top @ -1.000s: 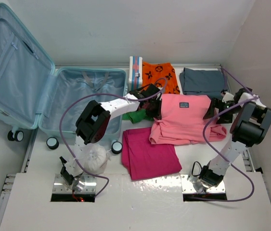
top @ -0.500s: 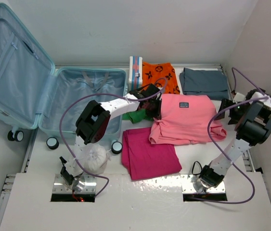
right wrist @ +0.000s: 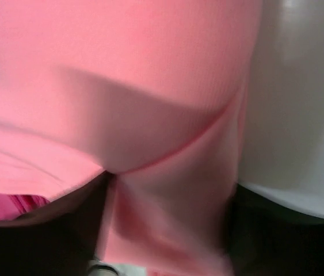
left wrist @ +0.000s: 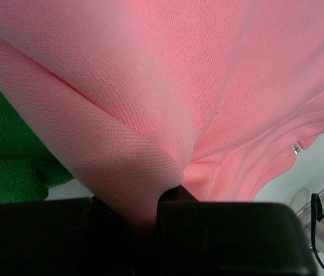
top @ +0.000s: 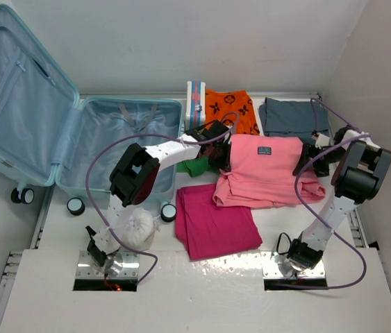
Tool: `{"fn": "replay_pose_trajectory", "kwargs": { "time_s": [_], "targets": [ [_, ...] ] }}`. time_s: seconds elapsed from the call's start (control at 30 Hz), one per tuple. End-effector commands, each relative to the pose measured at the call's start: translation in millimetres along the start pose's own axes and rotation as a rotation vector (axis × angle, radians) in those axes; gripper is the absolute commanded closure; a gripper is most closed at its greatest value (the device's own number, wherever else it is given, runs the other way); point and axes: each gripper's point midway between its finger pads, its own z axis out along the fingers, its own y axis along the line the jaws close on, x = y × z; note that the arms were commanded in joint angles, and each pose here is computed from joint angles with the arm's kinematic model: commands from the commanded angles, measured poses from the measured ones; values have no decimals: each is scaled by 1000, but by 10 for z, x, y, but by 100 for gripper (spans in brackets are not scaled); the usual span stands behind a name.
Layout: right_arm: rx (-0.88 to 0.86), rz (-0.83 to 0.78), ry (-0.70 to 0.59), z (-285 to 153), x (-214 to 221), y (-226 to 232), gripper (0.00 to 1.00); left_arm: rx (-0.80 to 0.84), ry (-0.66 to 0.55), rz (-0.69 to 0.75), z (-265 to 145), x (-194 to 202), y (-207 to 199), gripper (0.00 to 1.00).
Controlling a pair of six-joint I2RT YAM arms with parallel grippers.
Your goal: Pack the luggage
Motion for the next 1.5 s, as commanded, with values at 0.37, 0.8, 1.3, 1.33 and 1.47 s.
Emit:
{"fn": "replay_pose_trajectory", "kwargs": {
  "time_s": [0.37, 0.8, 1.3, 1.33, 1.47],
  "targets": [
    [-179, -99, -91, -515, -135, 844, 100, 26, -153, 172, -289, -456, -327, 100],
    [-240, -347, -389, -1571, -257, 2368, 100, -20, -599, 346, -2128, -1104, -627, 100],
    [-533, -578, -550, -1223, -1092, 4894, 100, -615, -822, 154, -4089, -1342, 1219, 100],
    [-553, -576, -511, -997, -1085, 5017, 100, -652, -814, 154, -4131, -1303, 1331, 100],
    [-590, -486, -416, -387, -1070, 5426, 100, -846, -742, 76, -4244, -1060, 2038, 100]
  ]
}}
